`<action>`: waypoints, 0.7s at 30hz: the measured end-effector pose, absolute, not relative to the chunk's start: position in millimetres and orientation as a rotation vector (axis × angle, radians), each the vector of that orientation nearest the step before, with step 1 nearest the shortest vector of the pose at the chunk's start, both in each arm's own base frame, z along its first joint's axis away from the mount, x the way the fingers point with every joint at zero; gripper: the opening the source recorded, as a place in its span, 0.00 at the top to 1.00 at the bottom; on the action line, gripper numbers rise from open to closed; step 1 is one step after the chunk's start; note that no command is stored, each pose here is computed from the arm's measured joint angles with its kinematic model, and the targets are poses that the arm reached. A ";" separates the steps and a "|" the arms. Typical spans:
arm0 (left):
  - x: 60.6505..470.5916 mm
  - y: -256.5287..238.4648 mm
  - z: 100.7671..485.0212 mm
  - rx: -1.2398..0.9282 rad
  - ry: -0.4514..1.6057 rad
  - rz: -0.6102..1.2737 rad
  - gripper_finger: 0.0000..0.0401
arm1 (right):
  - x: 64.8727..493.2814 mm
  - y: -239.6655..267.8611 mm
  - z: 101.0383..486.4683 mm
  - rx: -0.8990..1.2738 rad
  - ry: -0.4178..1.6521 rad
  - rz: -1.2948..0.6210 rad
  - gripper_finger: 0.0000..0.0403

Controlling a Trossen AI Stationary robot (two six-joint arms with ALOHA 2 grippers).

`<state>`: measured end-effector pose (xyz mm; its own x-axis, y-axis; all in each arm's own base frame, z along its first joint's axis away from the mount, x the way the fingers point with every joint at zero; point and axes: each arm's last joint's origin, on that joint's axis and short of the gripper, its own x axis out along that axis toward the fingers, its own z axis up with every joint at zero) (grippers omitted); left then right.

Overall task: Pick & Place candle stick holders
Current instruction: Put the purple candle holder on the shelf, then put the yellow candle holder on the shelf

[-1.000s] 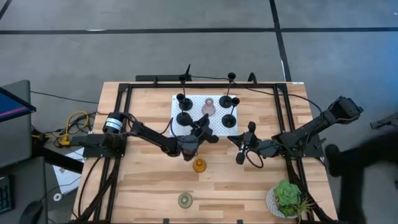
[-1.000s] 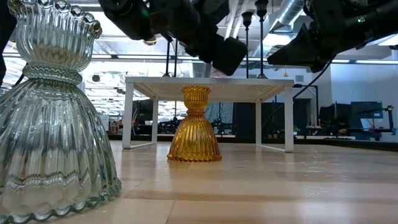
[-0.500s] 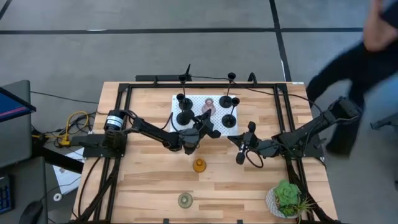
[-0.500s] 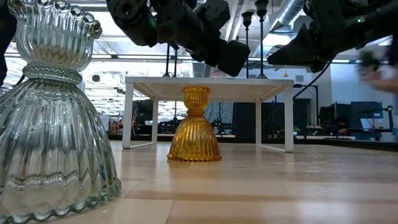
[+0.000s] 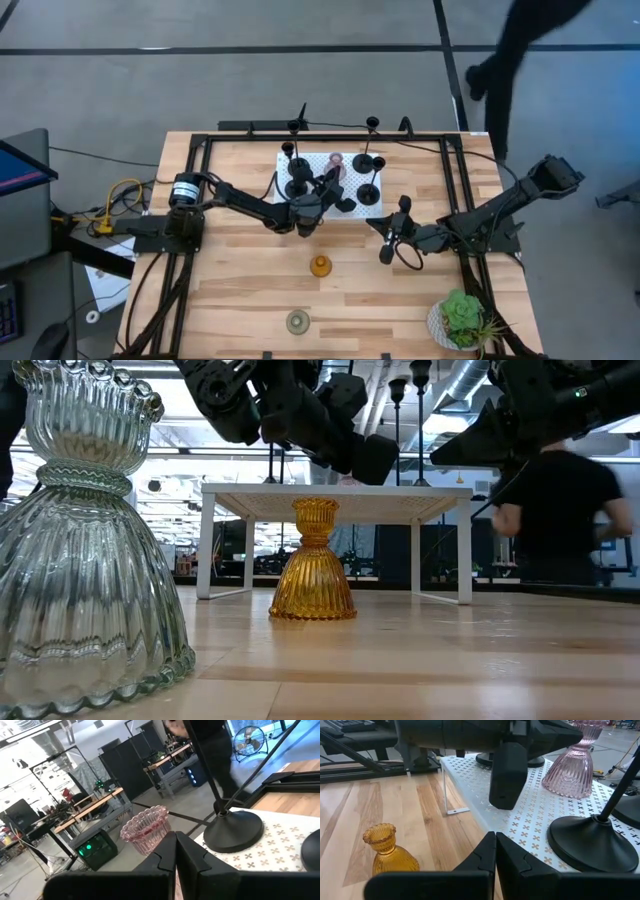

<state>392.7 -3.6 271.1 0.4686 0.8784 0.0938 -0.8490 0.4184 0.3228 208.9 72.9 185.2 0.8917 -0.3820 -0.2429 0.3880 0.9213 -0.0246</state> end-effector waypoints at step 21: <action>377.1 -92.5 270.0 0.434 0.173 1.007 0.99 | 208.4 74.9 185.1 0.026 0.250 -0.379 1.00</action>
<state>377.1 -92.5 270.0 0.5297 0.8463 0.0571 -0.7785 0.4583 0.4288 208.4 74.9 185.1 0.8986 -0.3633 -0.2459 0.3697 0.9289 -0.0215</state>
